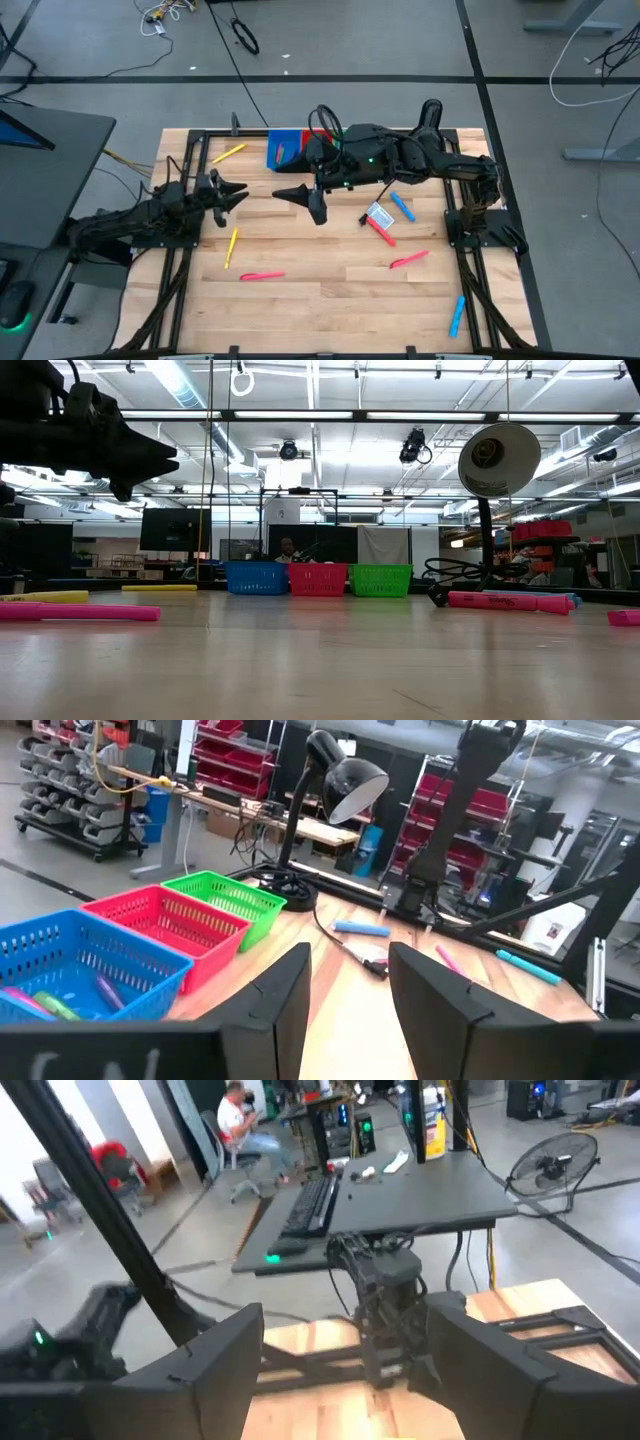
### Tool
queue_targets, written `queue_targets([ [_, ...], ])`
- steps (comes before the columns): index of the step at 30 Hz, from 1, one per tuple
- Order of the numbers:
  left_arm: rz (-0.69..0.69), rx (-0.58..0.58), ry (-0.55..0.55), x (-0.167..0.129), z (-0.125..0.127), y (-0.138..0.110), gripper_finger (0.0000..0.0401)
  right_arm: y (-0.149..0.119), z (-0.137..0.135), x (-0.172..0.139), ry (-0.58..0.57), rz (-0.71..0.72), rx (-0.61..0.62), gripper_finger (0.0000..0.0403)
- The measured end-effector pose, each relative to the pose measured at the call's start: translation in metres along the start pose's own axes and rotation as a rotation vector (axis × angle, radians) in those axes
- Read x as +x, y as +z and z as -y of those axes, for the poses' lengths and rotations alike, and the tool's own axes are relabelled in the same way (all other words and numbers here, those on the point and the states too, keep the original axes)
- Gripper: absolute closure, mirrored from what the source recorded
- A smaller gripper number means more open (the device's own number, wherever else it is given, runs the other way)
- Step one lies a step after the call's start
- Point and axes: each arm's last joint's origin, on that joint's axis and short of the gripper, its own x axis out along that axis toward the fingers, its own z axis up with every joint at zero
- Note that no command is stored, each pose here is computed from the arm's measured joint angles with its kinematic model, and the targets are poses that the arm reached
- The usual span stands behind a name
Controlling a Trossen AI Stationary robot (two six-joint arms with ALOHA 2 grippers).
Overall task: Pick & Place Markers
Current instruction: Put the bottom blue highlighter into the green bin
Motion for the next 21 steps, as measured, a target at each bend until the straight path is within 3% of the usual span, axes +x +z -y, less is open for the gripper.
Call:
queue_targets([
  [10,-0.023,0.0,-0.054,0.0,0.001,-0.002,0.0259,-0.003,0.001,-0.001,-0.086,-0.02,0.071,0.0124],
  [21,-0.01,0.002,-0.069,0.0,0.002,-0.001,0.0259,-0.029,-0.004,-0.049,-0.369,-0.332,0.261,0.0124],
])
